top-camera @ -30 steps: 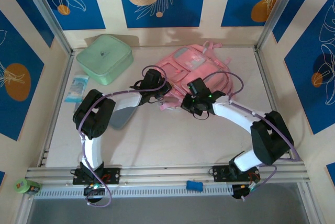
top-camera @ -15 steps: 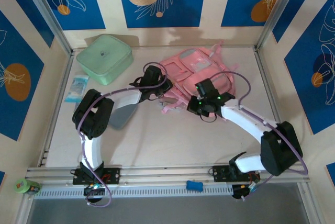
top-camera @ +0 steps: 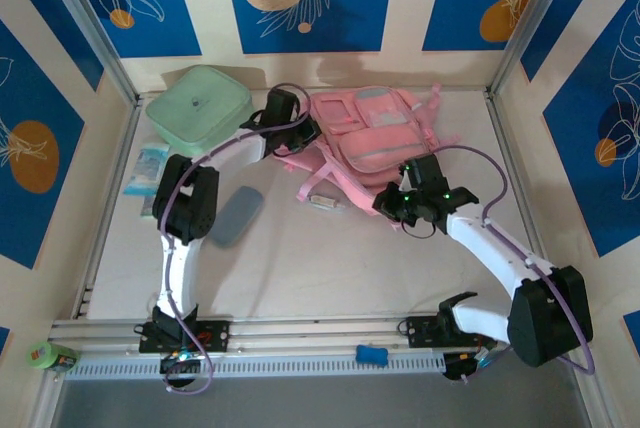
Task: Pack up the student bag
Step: Zip the student bag at the center of the table.
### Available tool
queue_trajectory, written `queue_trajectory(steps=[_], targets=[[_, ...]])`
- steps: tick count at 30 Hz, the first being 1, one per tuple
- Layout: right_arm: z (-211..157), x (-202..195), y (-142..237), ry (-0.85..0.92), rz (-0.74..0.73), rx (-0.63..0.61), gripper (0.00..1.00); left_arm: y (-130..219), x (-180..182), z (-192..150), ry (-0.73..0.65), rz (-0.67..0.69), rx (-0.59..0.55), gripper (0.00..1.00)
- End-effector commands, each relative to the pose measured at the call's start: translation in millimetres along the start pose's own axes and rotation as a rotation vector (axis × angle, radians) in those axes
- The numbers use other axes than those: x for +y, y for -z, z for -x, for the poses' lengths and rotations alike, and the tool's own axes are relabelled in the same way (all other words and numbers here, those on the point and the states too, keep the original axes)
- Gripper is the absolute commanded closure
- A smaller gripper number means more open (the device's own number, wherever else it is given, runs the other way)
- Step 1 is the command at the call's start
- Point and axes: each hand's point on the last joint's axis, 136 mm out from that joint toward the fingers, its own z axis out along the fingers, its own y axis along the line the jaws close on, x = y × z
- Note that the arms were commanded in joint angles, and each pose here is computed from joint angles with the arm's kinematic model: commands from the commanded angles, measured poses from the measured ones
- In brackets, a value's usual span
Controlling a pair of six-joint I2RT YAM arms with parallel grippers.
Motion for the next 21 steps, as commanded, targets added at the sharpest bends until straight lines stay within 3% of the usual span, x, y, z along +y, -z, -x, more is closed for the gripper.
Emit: queue_trajectory(steps=[1,5,9,15,21], targets=[[-14,32,-6,-0.009,0.121,0.094,0.97,11,-18,43,-0.095,-0.049,-0.086,0.93],[-1,37,-16,-0.073,0.115,0.06,0.98,23,-11,31,-0.126,-0.025,-0.033,0.71],[1,41,-18,-0.065,0.109,0.032,0.98,49,-3,-1,-0.094,-0.036,-0.01,0.56],[-7,40,-24,-0.056,0.082,0.034,0.98,66,-15,-72,0.027,-0.143,-0.02,0.41],[-8,35,-22,-0.054,0.062,0.011,0.98,57,-23,-119,0.133,-0.172,-0.025,0.36]])
